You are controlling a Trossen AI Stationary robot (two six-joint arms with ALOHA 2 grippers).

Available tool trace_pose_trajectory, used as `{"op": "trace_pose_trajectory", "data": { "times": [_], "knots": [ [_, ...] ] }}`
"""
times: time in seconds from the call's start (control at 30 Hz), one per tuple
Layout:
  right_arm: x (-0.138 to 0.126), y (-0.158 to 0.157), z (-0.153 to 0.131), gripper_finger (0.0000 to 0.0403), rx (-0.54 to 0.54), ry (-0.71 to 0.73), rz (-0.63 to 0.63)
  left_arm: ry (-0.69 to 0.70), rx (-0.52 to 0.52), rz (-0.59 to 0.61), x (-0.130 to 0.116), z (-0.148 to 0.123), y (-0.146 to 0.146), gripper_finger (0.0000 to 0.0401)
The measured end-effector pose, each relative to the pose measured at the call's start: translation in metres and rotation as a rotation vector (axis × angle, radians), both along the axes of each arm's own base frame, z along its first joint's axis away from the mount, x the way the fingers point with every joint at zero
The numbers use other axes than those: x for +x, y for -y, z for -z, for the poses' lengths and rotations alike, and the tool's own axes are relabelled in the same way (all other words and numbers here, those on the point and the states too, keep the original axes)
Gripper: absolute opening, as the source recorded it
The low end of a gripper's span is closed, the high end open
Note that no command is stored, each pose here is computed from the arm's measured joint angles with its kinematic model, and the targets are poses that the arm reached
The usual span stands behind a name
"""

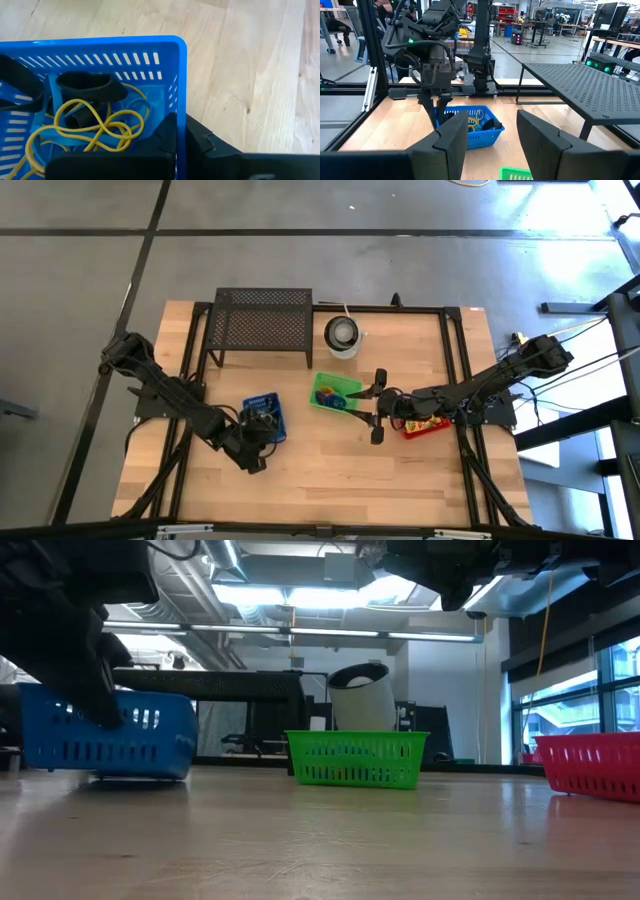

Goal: Pick & Place Office Desk Supplies
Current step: Put the blue bin on the shelf

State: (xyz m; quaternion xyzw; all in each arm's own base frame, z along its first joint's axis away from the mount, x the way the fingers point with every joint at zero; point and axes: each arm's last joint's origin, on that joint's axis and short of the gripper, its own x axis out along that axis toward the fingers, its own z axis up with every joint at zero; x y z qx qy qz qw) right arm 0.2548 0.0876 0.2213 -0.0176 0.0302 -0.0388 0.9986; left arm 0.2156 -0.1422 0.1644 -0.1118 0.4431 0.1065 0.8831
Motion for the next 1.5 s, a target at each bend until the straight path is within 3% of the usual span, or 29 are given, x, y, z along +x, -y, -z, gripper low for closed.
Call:
{"op": "trace_pose_trajectory", "data": {
  "times": [0.17, 0.33, 0.47, 0.67, 0.87, 1.0, 1.23, 1.5],
  "knots": [
    [0.000, 0.000, 0.000, 0.0169, 0.000, 0.000, 0.000, 0.017, 0.011, 0.011, 0.002, -0.005, 0.003, 0.0004],
    [0.000, 0.000, 0.000, 0.0169, 0.000, 0.000, 0.000, 0.082, 0.100, 0.172, 0.015, -0.030, 0.012, 0.0004],
    [0.000, 0.000, 0.000, 0.0169, 0.000, 0.000, 0.000, 0.154, 0.229, 0.283, 0.026, -0.054, 0.019, 0.0004],
    [0.000, 0.000, 0.000, 0.0169, 0.000, 0.000, -0.001, 0.243, 0.530, 0.354, 0.042, -0.092, 0.019, 0.0004],
    [0.000, 0.000, 0.000, 0.0169, 0.000, 0.000, -0.001, 0.134, 0.709, 0.328, 0.045, -0.128, -0.009, 0.0004],
    [0.000, 0.000, 0.000, 0.0169, 0.000, 0.000, -0.004, 0.023, 0.708, 0.264, 0.034, -0.149, -0.048, 0.0004],
    [0.000, 0.000, 0.001, 0.0169, -0.009, -0.013, -0.004, -0.081, 0.613, 0.169, -0.015, -0.179, -0.113, 0.0003],
    [0.000, 0.002, 0.002, 0.0169, -0.041, -0.025, 0.001, -0.112, 0.495, 0.021, -0.055, -0.180, -0.158, 0.0003]
  ]
}}
